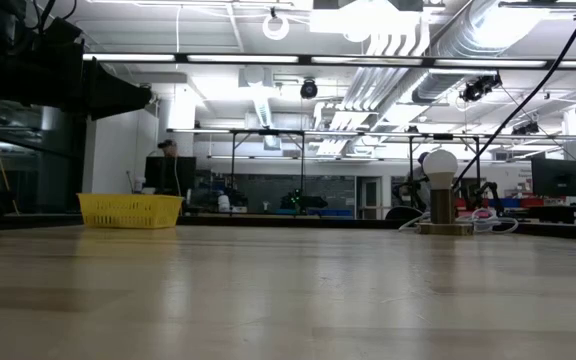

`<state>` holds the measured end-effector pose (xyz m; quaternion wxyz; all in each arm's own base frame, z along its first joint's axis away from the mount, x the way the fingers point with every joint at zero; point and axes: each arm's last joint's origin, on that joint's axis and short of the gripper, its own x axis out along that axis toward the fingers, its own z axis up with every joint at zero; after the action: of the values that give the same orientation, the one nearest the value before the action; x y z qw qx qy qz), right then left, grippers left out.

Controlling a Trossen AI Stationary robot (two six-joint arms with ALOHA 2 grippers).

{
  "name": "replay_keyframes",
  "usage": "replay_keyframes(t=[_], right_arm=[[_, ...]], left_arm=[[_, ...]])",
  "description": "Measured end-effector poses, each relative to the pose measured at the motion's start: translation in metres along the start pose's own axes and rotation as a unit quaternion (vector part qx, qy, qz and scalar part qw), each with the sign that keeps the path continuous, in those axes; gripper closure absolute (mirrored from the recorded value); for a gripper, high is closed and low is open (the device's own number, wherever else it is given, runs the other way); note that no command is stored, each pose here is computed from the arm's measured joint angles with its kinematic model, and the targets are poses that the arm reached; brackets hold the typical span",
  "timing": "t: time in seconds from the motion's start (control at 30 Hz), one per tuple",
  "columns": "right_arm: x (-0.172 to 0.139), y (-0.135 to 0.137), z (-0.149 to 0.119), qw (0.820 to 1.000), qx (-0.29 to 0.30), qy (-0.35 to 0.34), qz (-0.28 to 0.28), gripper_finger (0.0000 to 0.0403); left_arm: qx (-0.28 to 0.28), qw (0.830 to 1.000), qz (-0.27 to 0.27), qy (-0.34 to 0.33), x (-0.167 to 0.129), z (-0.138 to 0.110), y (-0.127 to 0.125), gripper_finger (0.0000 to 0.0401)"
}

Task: Pick & Place Office items
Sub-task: Put the pink charger adapter into the orange bin, then return to Home Position

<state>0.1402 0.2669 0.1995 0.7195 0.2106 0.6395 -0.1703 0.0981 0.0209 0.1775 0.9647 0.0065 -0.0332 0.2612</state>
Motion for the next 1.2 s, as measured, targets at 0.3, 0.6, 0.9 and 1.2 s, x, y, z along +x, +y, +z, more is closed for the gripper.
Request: replay_keyframes(t=[0.3, 0.6, 0.9, 1.2], right_arm=[[-0.011, -0.003, 0.009, 1.000, 0.003, 0.013, 0.018, 0.0220], [-0.018, -0.005, 0.017, 0.999, 0.001, 0.013, 0.031, 0.0220], [-0.018, -0.005, 0.017, 0.999, -0.004, 0.012, 0.033, 0.0220], [-0.020, -0.004, 0.022, 0.999, -0.002, 0.009, 0.045, 0.0220]], left_arm=[[0.000, 1.000, 0.000, 0.000, 0.000, 0.000, 0.000, 0.0158], [0.000, 1.000, 0.000, 0.000, 0.000, 0.000, 0.000, 0.0158], [0.000, 1.000, 0.000, 0.000, 0.000, 0.000, 0.000, 0.0158], [0.000, 1.000, 0.000, 0.000, 0.000, 0.000, 0.000, 0.0158]])
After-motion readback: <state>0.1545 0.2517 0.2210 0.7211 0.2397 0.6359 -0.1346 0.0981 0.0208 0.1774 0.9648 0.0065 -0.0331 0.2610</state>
